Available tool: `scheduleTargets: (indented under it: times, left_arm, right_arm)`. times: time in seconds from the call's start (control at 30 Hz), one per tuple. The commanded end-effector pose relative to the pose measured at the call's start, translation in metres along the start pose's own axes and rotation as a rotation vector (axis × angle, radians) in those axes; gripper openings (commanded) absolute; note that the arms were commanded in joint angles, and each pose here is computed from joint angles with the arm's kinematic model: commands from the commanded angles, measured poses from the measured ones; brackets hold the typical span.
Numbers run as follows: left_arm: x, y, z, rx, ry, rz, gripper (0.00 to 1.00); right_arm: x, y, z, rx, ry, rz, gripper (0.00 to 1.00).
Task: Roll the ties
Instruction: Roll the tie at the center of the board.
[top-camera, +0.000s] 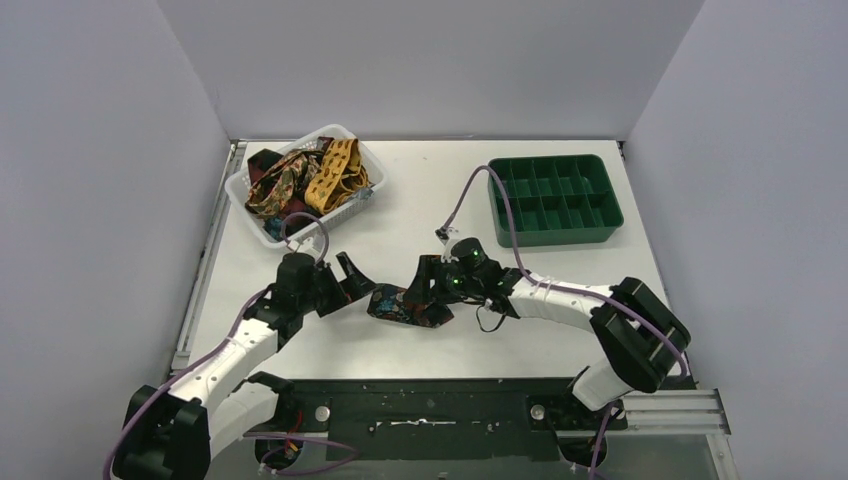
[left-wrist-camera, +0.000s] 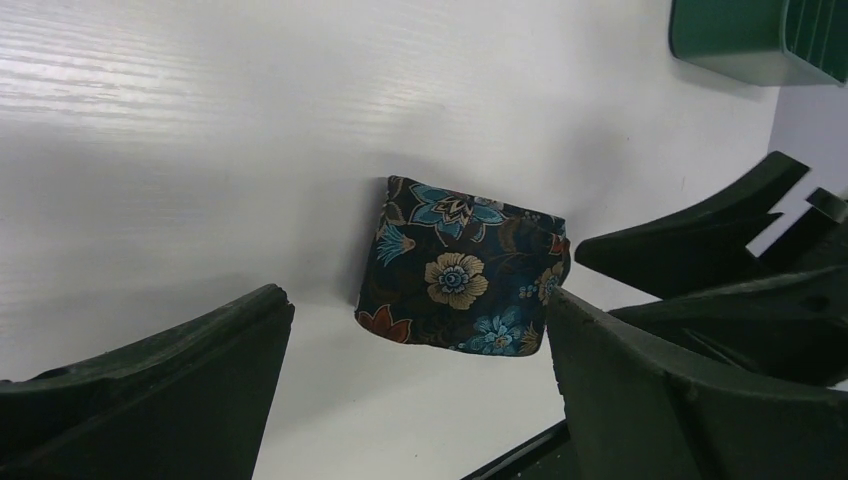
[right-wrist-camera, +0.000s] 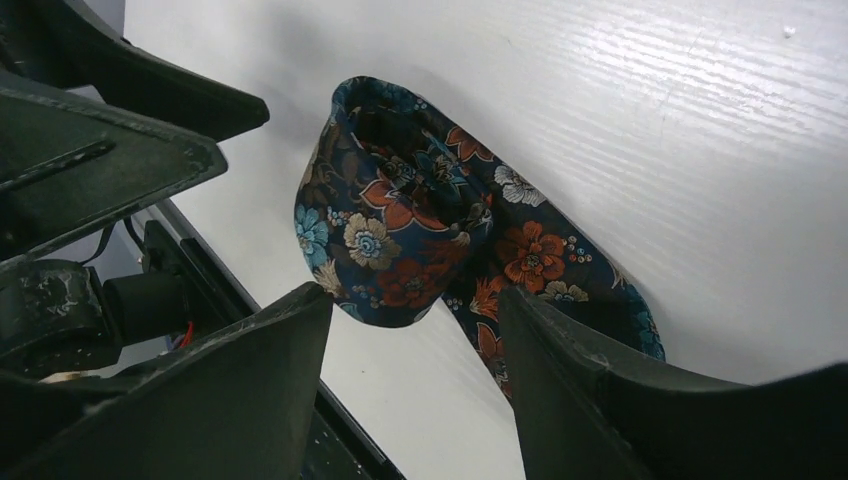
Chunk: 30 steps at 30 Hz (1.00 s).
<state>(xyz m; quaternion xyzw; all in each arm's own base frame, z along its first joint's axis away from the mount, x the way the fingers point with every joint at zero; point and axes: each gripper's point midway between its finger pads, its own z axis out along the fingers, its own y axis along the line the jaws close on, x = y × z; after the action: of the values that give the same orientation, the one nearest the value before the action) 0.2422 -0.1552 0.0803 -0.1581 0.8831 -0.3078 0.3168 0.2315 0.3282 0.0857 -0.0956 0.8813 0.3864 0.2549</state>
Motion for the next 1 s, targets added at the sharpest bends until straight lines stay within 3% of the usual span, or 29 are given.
scheduleTargets:
  times: [0.0,0.97]
  left_arm:
    - [-0.011,-0.025,0.004,0.133,-0.021,0.054,0.97]
    - [0.018,-0.021,0.034,0.23,0.136,0.126,0.96]
  right_arm:
    - [-0.007,0.017,0.012,-0.065,0.014,0.037,0.62]
    - [0.008,-0.028,0.032,0.021,0.122,0.099,0.57]
